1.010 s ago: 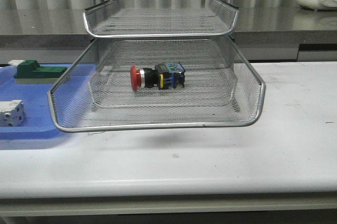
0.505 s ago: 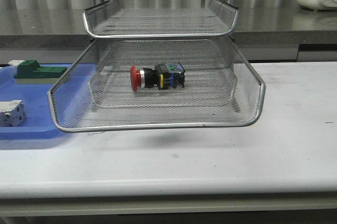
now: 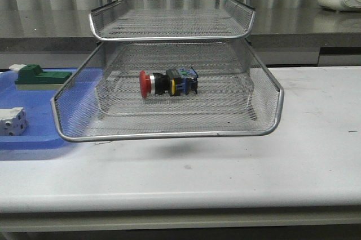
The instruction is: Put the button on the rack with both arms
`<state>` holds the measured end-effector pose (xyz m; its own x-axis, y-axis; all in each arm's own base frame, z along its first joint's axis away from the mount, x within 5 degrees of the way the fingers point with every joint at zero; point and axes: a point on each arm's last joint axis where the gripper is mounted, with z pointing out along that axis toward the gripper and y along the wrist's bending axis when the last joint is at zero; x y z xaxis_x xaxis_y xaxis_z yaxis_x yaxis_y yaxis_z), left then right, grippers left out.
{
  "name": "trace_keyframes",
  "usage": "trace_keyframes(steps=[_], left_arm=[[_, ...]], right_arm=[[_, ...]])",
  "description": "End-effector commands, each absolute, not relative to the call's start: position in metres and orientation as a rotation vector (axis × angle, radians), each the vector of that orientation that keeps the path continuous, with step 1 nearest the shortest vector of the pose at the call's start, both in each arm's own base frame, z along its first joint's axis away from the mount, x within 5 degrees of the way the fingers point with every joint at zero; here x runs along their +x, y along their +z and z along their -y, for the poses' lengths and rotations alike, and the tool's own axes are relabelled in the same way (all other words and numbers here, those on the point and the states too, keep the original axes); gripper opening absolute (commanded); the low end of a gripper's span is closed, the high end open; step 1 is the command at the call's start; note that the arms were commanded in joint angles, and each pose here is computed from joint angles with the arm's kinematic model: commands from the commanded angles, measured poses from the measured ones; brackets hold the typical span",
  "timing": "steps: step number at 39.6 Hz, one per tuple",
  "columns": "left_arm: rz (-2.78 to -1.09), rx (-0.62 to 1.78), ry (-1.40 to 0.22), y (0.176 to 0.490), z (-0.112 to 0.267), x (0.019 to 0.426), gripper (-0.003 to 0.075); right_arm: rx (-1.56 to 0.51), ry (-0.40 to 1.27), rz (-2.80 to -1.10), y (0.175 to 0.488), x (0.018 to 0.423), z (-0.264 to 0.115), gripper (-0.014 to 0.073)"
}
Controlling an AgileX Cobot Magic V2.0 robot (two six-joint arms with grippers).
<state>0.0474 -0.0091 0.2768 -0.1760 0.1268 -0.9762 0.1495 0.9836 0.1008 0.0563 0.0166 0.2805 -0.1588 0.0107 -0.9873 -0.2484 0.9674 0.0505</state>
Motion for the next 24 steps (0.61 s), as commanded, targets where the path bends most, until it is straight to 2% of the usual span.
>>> trace_keyframes(steps=[1, 19, 24], left_arm=[[-1.654, 0.168, -0.033, 0.2925, 0.0086, 0.0479, -0.0019], [-1.654, 0.168, -0.033, 0.2925, 0.0086, 0.0479, -0.0019], [-1.654, 0.168, -0.033, 0.2925, 0.0086, 0.0479, -0.0019]], right_arm=[[-0.16, 0.235, -1.623, 0.2955, 0.0572, -0.0161, -0.0059], [-0.154, 0.245, -1.621, 0.2957, 0.0572, -0.0163, -0.0059], [-0.133, 0.246, -1.538, 0.3036, 0.059, -0.0156, -0.0059]])
